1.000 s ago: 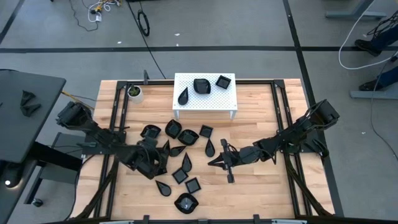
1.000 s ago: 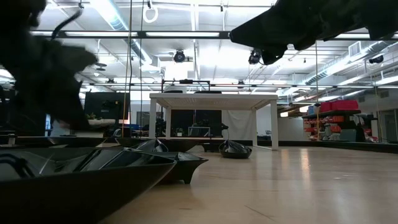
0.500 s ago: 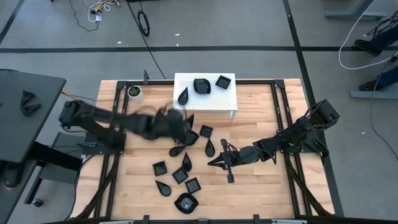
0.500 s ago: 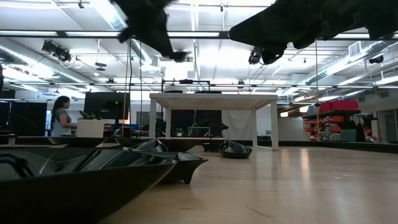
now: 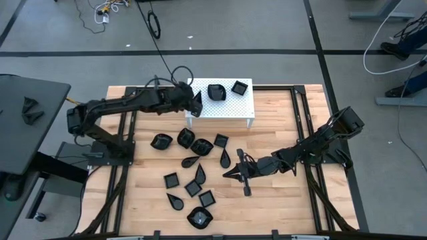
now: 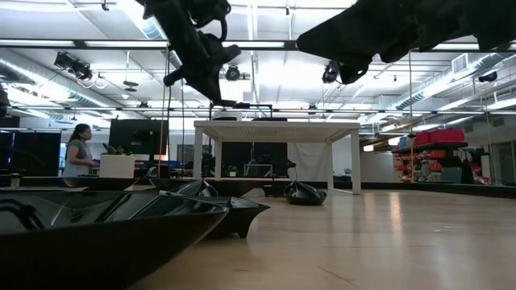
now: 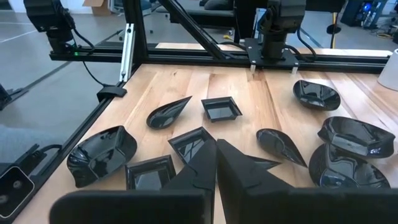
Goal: Pick & Place Mini shaped plates
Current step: Stack the black drop-shaped plate on top of the other black drop-shaped plate on the shelf, then stack the black square plate on top of the other black square plate on the shelf
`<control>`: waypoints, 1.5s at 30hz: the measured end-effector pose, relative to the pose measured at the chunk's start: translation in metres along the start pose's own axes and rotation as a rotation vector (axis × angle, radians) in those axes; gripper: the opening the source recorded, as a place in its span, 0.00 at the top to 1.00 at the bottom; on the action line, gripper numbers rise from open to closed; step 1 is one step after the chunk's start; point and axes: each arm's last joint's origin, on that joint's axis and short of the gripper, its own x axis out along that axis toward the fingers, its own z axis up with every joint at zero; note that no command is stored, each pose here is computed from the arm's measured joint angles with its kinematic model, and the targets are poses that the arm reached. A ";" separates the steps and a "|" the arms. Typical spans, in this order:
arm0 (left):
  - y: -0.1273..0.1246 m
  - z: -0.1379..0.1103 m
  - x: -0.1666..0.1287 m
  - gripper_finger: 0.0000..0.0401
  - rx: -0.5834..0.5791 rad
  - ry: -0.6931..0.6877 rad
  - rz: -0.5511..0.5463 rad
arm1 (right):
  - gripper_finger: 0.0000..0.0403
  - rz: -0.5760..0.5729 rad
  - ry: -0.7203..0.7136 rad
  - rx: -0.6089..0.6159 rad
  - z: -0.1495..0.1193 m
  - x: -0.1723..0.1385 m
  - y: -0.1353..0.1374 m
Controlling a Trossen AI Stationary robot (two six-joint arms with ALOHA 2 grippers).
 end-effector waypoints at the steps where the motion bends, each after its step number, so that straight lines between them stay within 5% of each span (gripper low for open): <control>1: -0.001 0.000 0.003 0.95 0.000 0.002 0.001 | 0.96 0.000 -0.001 0.000 0.000 0.000 0.000; 12: -0.005 -0.005 0.021 0.94 0.008 -0.008 0.076 | 0.96 0.003 -0.026 0.013 0.003 0.000 0.000; 24: -0.003 -0.010 0.020 0.71 0.027 0.060 0.055 | 0.96 0.004 -0.031 0.016 0.003 0.000 0.000; 30: -0.005 -0.015 0.017 0.71 0.070 0.058 0.114 | 0.96 0.004 -0.031 0.016 0.003 0.000 0.000; 38: -0.020 -0.036 -0.050 0.77 0.222 0.036 0.058 | 0.96 0.003 -0.017 0.013 0.002 0.000 0.000; 45: -0.042 -0.111 -0.105 0.78 0.340 0.074 0.049 | 0.96 0.002 -0.012 0.011 0.001 0.000 0.000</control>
